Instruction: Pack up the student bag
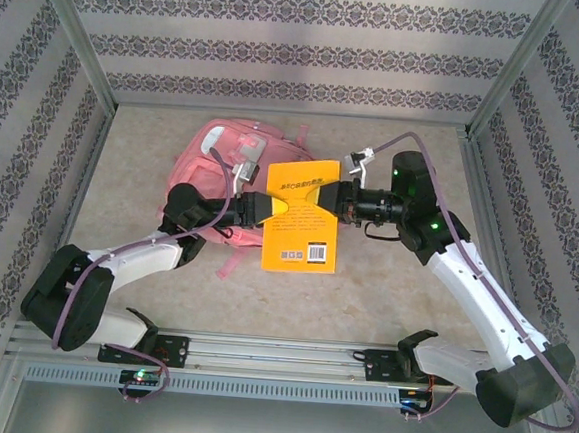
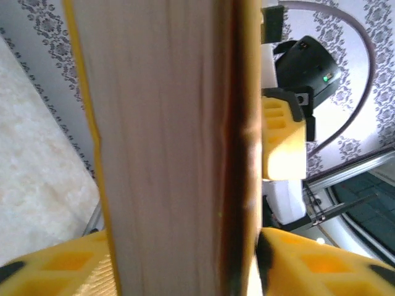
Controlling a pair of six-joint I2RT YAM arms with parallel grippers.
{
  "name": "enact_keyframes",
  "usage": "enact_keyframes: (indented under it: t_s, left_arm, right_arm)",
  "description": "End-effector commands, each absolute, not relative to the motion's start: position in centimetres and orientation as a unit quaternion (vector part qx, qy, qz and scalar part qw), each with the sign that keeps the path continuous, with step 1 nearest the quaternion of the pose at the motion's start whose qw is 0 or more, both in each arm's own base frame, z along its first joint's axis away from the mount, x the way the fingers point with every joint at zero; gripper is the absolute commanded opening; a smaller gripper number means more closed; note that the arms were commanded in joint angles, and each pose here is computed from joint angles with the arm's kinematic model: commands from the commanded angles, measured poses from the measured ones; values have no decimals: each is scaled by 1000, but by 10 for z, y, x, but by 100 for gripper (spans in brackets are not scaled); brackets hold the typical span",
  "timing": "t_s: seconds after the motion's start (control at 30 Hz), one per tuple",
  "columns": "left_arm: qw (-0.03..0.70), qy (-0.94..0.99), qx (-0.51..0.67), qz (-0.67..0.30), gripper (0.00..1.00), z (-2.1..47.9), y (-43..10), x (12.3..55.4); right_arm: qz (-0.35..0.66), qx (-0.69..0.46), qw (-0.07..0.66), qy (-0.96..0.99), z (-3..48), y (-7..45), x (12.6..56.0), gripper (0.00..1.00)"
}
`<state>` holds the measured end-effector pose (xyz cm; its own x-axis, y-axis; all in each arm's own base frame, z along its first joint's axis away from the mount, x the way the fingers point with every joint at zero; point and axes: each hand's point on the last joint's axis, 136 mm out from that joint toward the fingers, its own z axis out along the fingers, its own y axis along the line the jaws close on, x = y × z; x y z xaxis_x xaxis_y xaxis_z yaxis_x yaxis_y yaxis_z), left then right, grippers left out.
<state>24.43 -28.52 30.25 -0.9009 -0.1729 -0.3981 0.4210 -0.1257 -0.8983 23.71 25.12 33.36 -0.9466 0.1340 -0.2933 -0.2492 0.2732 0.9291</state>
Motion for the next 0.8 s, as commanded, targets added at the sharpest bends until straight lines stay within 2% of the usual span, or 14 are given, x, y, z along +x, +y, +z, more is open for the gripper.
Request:
enact_keyframes:
  t_s: [0.0,0.1,0.3,0.43,0.57,0.67,0.7,0.77]
  left_arm:
    - [210,603,127,-759,41,316,-283,231]
    - [213,602,128,-759,30,316,-282,231]
    - [214,590,139,-766,15,326,-283,232]
    - [208,582,139,-774,13,330,-284,232]
    - [213,585,132,-772,19,328,-284,236]
    - [235,597,118,-758,0,326,-283,246]
    - [250,600,110,-752,0,326,-282,251]
    - [283,602,90,-741,0,332,-279,261]
  right_arm:
    - [621,-68,183,760,356,247,232,0]
    - [619,-72,179,761,353,246,231,0]
    - [617,-76,165,766,344,247,232,0]
    - [612,-75,163,770,340,247,235,0]
    - [612,-74,162,771,338,248,239,0]
    - [605,-72,174,774,338,246,241,0]
    - [597,-64,184,778,337,243,243,10]
    - [582,-43,211,784,337,236,250,39]
